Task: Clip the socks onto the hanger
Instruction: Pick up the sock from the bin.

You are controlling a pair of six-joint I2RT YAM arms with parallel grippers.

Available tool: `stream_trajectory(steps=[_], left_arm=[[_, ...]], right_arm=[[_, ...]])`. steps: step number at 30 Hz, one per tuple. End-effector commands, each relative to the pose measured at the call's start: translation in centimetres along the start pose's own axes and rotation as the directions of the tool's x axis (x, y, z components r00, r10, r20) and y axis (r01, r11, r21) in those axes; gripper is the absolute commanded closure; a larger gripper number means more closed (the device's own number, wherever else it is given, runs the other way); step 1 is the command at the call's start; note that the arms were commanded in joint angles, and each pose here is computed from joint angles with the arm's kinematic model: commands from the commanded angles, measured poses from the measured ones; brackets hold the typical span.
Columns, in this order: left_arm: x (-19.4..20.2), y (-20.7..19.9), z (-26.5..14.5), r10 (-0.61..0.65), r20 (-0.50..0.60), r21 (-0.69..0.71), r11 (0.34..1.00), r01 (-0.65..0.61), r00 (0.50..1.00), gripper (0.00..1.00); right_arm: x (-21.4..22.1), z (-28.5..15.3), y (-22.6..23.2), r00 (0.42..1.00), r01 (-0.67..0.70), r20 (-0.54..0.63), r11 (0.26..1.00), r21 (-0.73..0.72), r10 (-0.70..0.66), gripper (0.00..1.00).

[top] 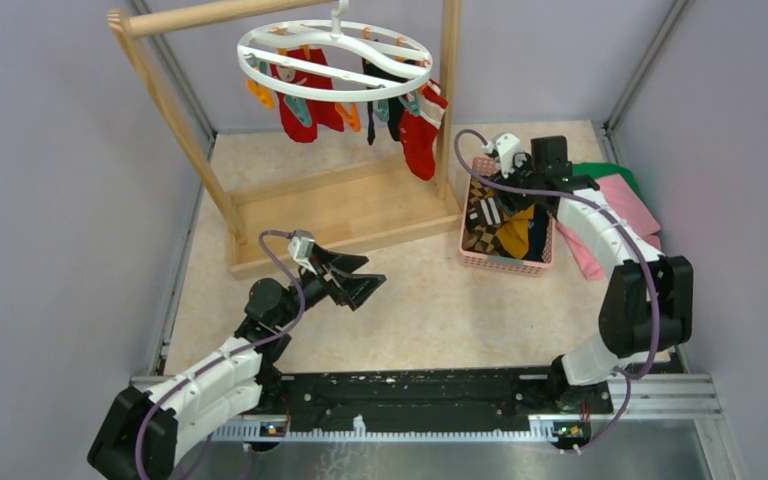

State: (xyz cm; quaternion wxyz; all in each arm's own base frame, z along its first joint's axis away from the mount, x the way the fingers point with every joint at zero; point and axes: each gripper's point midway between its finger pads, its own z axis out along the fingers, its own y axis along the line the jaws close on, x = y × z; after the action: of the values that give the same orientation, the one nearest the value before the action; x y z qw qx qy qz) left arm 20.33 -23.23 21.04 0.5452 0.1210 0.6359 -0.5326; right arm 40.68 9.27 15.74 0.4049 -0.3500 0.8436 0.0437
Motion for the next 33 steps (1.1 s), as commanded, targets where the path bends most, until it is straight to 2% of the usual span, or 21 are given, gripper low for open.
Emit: stream_trajectory(steps=[1,3,5,9,14,25,31,33], left_arm=[[-1.0,-1.3,-0.3,0.022,0.048,0.059,0.998,-0.025,0.999,0.00],[-1.0,-1.2,-0.4,0.020,0.051,0.056,0.998,-0.022,0.999,0.00],[-0.9,-1.2,-0.4,0.019,0.051,0.055,0.998,-0.022,0.999,0.00],[-0.9,-1.3,-0.5,0.019,0.052,0.057,0.998,-0.022,0.998,0.00],[-0.9,-1.3,-0.5,0.016,0.051,0.059,0.998,-0.019,0.999,0.00],[-1.0,-2.0,-0.6,0.032,0.051,0.096,0.995,-0.036,0.998,0.00],[-1.0,-3.8,-0.7,0.086,0.044,0.197,0.976,-0.093,0.995,0.00],[-1.1,-4.4,-0.7,0.117,0.055,0.231,0.965,-0.126,0.992,0.01]], right_arm=[[2.3,1.5,-1.9,0.995,0.017,-0.102,0.995,0.098,-0.007,0.44],[3.0,1.9,-2.1,0.992,0.020,-0.126,0.994,0.107,-0.006,0.45],[3.4,2.3,-2.2,0.990,0.021,-0.144,0.994,0.110,-0.005,0.51],[4.0,2.6,-2.1,0.986,0.022,-0.167,0.995,0.102,-0.005,0.76],[3.1,1.9,-2.0,0.991,0.025,-0.137,0.995,0.100,-0.011,1.00],[-4.0,-4.9,-1.4,0.989,-0.038,0.143,0.998,0.043,0.031,1.00],[-5.5,-7.5,0.4,0.974,0.007,0.228,0.999,-0.032,0.001,1.00],[-6.1,-8.5,0.3,0.966,0.006,0.259,1.000,-0.004,-0.005,1.00]])
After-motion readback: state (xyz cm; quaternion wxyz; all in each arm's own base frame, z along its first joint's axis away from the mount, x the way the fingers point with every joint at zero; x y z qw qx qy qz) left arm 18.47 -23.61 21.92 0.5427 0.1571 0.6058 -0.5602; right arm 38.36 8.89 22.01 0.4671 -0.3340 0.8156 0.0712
